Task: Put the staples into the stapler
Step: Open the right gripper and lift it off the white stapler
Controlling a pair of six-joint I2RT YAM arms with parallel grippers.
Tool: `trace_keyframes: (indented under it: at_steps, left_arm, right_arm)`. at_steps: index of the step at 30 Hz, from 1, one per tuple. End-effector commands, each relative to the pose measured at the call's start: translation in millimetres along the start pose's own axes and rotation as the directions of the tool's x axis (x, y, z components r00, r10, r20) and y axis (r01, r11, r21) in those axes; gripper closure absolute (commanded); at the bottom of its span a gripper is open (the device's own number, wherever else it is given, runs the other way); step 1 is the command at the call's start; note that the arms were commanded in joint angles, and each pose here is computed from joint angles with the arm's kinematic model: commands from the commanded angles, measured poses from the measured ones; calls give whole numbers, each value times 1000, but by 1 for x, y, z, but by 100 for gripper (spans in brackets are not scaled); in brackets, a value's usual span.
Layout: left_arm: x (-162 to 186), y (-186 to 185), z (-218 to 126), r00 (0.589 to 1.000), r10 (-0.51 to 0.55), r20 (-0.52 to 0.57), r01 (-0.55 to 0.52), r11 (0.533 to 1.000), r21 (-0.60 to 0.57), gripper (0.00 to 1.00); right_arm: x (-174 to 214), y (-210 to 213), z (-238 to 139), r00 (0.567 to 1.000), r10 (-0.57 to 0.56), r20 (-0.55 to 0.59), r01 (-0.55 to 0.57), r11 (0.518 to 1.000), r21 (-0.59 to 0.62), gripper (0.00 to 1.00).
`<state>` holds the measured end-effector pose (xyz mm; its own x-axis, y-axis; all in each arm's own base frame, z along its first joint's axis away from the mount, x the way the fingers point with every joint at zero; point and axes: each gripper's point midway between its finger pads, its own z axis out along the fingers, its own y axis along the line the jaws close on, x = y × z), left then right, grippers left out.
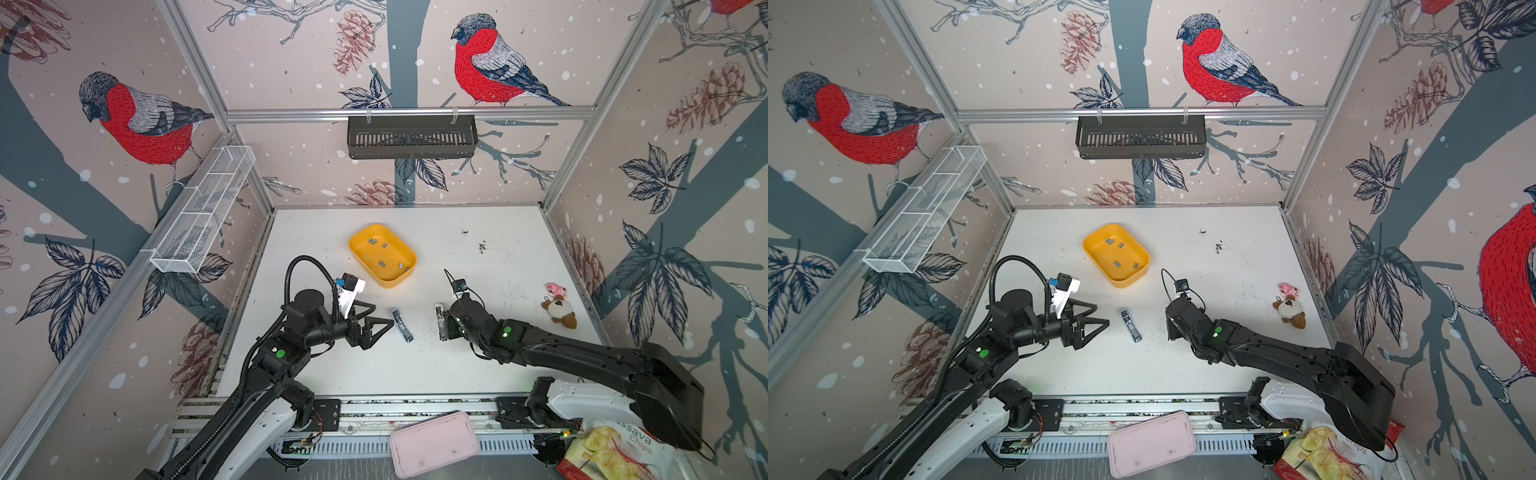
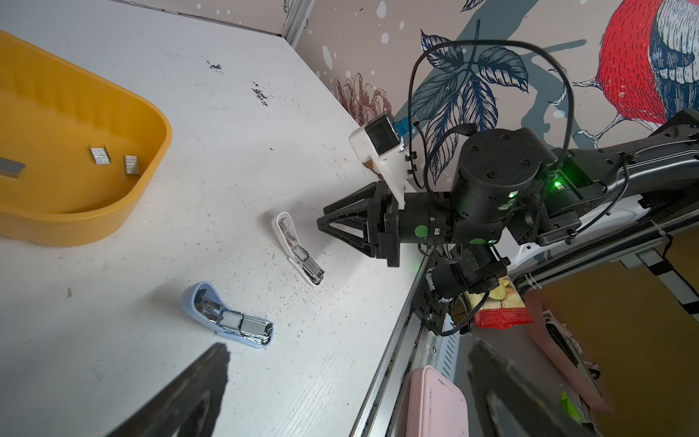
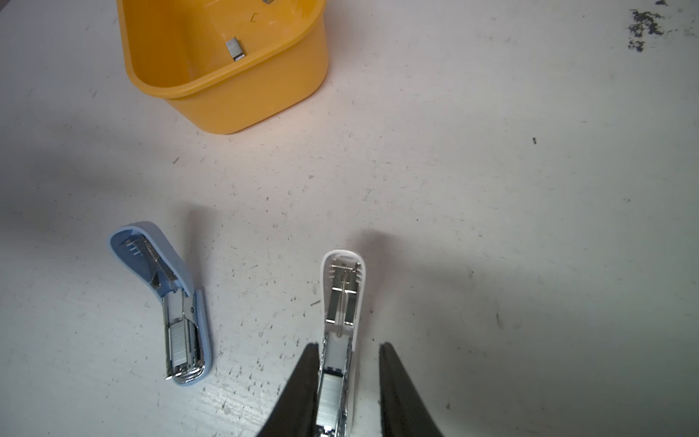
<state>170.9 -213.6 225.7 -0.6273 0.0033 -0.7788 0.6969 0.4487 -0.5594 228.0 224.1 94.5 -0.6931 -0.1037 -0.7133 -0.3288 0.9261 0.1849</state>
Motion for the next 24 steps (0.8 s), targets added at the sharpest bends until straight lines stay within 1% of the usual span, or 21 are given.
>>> trace_keyframes:
  at_steps: [1,6,10,15,18,24]
  left_arm:
    - [-14,3,1,998,43,49,-42,999,-22,1]
    - [-25,14,6,995,67,77,-61,995,-79,1]
    - [-25,16,8,996,43,71,-38,996,-80,1]
    - [-38,11,6,987,48,152,-37,997,-74,1]
    - [-43,11,7,981,63,185,-48,995,-83,1]
    - [-38,10,15,985,59,160,-48,996,-71,1]
  right_arm:
    - [-5,11,-5,1000,26,8,-25,997,-68,70]
    - [1,9,-10,997,72,-9,-72,994,-84,70]
    - [11,7,-11,996,85,-32,-88,991,-101,70]
    - [20,2,-10,994,88,-62,-93,992,-85,69]
    - [21,0,-9,991,112,-69,-117,990,-74,66]
    - [19,-4,-16,987,148,-62,-152,987,-55,63]
